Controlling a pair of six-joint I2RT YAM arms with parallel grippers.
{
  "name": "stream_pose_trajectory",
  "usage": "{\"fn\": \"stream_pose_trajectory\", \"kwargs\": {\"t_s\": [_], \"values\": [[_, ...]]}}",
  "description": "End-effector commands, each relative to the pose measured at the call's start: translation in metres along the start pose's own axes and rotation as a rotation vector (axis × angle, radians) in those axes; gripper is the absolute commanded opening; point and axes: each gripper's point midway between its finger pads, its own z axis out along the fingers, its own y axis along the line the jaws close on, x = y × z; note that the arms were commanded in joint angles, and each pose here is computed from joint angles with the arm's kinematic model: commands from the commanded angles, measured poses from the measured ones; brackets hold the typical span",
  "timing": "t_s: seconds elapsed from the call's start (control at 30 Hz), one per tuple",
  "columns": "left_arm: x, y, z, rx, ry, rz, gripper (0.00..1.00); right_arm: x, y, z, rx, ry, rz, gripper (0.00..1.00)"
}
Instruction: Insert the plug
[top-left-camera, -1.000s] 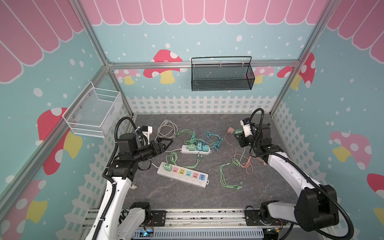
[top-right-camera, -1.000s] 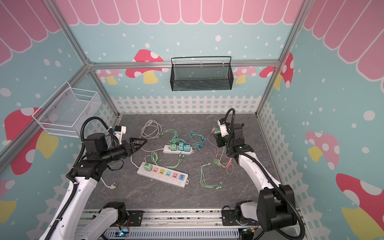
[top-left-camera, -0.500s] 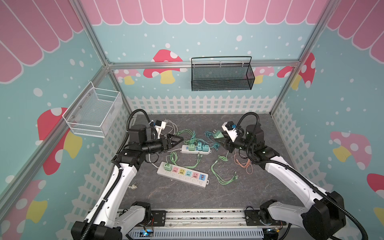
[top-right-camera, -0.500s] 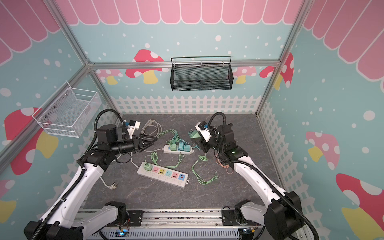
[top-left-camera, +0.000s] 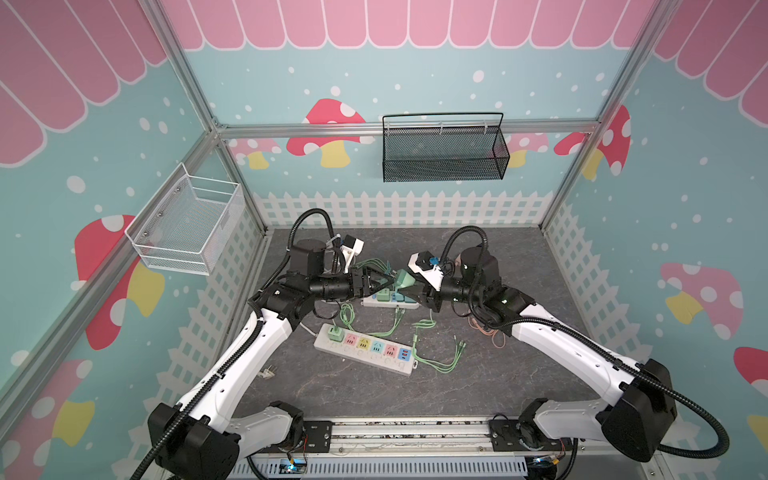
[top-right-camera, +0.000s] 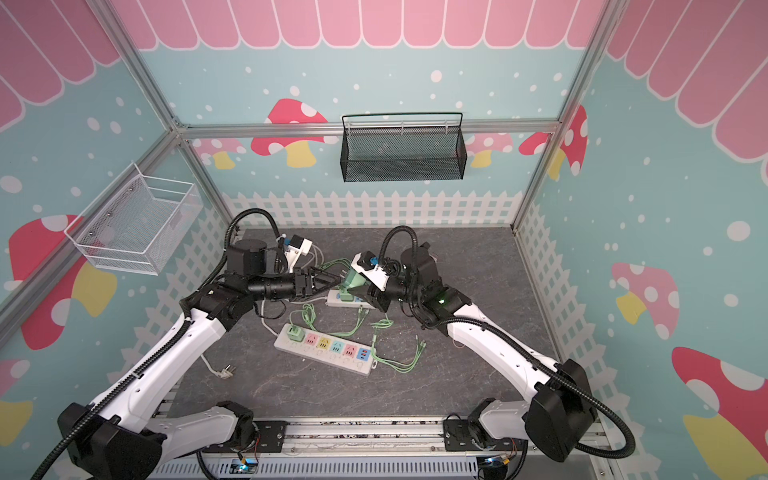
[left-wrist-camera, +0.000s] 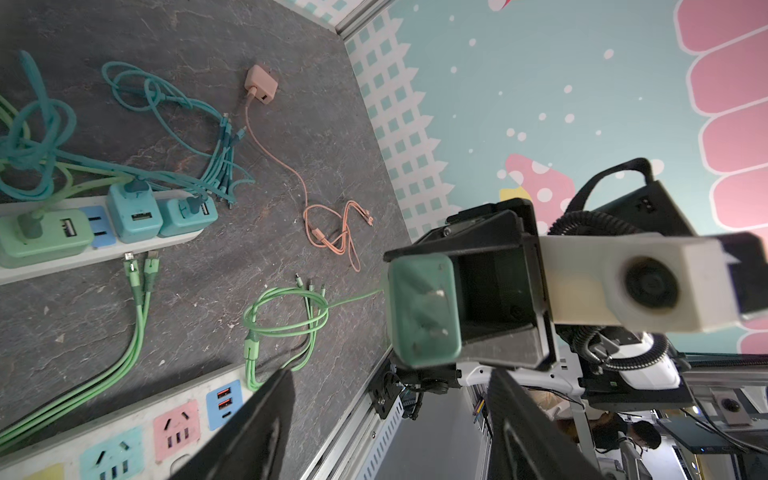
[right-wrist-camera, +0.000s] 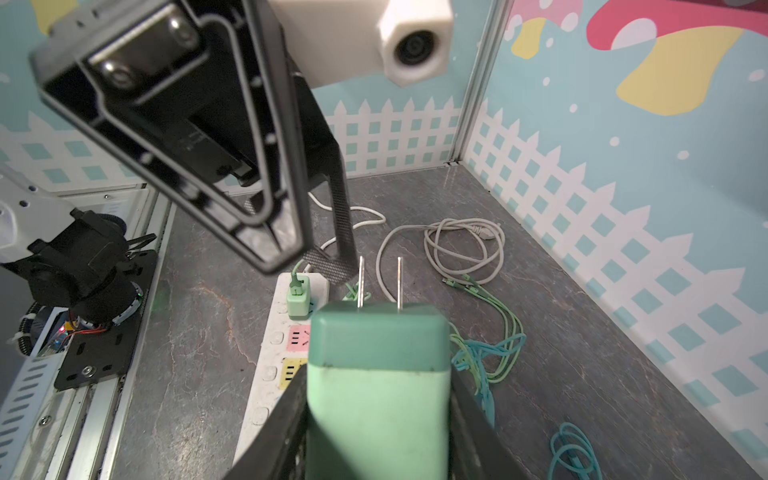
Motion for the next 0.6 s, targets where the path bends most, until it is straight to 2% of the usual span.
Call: {"fn": "stream_pose_trajectory", "kwargs": {"t_s": [0.0,0.37,0.57], "values": [[-0.008,-0.008,-0.001,-0.006,-0.024,0.045,0.72,-0.011,0.006,0.006,-0.019,-0.004,-0.071,0.05],[-0.003,-0.008,0.01,-0.002,0.031,0.052,0.53,-0.012,0.014,0.017,-0.036,0.019,-0.11,0.05],[0.003,-0.007,0.015,-0.01,0.063,0.052,0.38,-0.011,0.012,0.02,-0.028,0.027,-0.118,0.08]]}}
